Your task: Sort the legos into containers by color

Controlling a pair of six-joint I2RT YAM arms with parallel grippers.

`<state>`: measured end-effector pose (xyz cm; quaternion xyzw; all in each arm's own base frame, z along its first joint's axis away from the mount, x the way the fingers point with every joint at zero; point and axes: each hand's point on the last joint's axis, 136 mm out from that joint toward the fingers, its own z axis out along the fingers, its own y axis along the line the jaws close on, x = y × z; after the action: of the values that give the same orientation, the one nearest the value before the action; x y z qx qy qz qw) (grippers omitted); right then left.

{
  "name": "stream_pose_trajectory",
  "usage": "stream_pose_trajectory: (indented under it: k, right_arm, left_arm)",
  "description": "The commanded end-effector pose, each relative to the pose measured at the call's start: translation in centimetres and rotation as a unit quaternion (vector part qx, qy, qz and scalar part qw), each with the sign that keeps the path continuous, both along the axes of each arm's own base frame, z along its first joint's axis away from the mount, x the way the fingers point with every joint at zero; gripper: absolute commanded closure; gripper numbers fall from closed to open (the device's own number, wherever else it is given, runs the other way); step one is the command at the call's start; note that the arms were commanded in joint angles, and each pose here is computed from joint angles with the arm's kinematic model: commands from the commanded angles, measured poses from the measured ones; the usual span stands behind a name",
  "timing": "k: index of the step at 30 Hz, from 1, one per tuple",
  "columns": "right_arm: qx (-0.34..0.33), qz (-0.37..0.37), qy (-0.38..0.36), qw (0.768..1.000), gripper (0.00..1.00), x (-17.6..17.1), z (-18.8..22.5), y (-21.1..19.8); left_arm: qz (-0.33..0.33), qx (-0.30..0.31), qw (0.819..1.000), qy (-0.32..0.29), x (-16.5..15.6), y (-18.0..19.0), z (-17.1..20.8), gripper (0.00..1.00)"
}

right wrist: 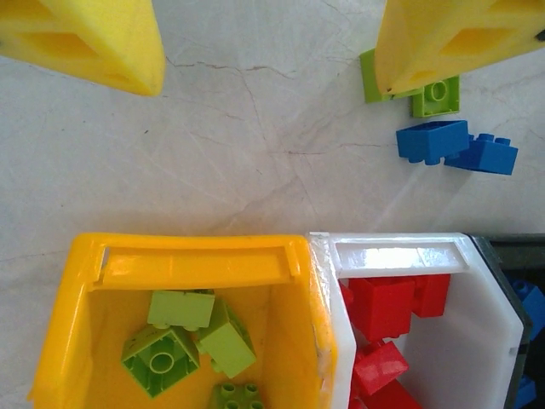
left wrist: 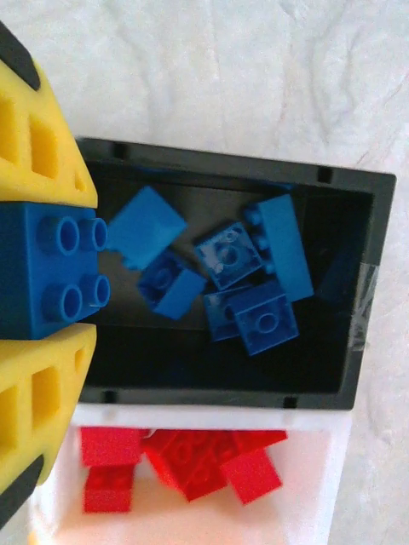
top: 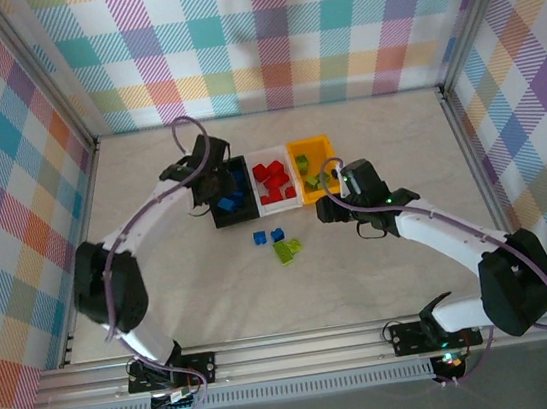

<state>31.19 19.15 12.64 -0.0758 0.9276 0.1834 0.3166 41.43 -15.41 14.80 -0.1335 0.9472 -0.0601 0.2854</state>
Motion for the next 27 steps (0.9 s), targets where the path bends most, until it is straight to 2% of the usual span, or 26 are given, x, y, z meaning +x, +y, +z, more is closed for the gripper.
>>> stream_pose_trajectory:
  k: [1,4,6,10,13,16,20,27]
  right_arm:
    - [0.019,0.013,-0.006,1.0,0.33,-0.7,0.9,0.7]
    - [0.02,0.028,-0.002,0.999,0.33,-1.3,0.7,1.2]
    - [0.024,0.036,0.002,0.999,0.31,-1.7,0.6,1.6]
    - [0.037,0.061,0.009,0.997,0.3,-2.7,0.2,2.9]
    - [0.035,0.082,0.011,0.996,0.29,-3.2,-0.2,4.4]
    - [0.034,0.104,0.016,0.994,0.28,-3.1,-0.6,6.6]
    - [0.026,0.124,0.02,0.992,0.28,-2.2,-1.5,9.5]
    - [-0.008,0.14,0.032,0.99,0.3,-0.5,-4.0,12.8]
  left_arm:
    - [0.005,0.04,0.998,0.037,1.2,1.2,-1.8,0.71]
    - [0.01,0.051,0.997,0.054,2.8,1.0,-2.7,0.71]
    - [0.007,0.054,0.996,0.064,3.5,0.7,-3.1,0.67]
    - [0.0,0.029,0.998,0.051,3.9,-0.4,-1.8,0.33]
    - [-0.014,0.0,1.0,0.02,3.1,-1.5,1.1,0.17]
    - [-0.035,-0.032,0.999,-0.012,1.3,-2.9,4.2,0.08]
    - [-0.061,-0.067,0.995,-0.042,-2.9,-4.0,6.6,0.0]
    - [-0.045,-0.096,0.994,-0.026,-10.8,-1.4,3.6,0.0]
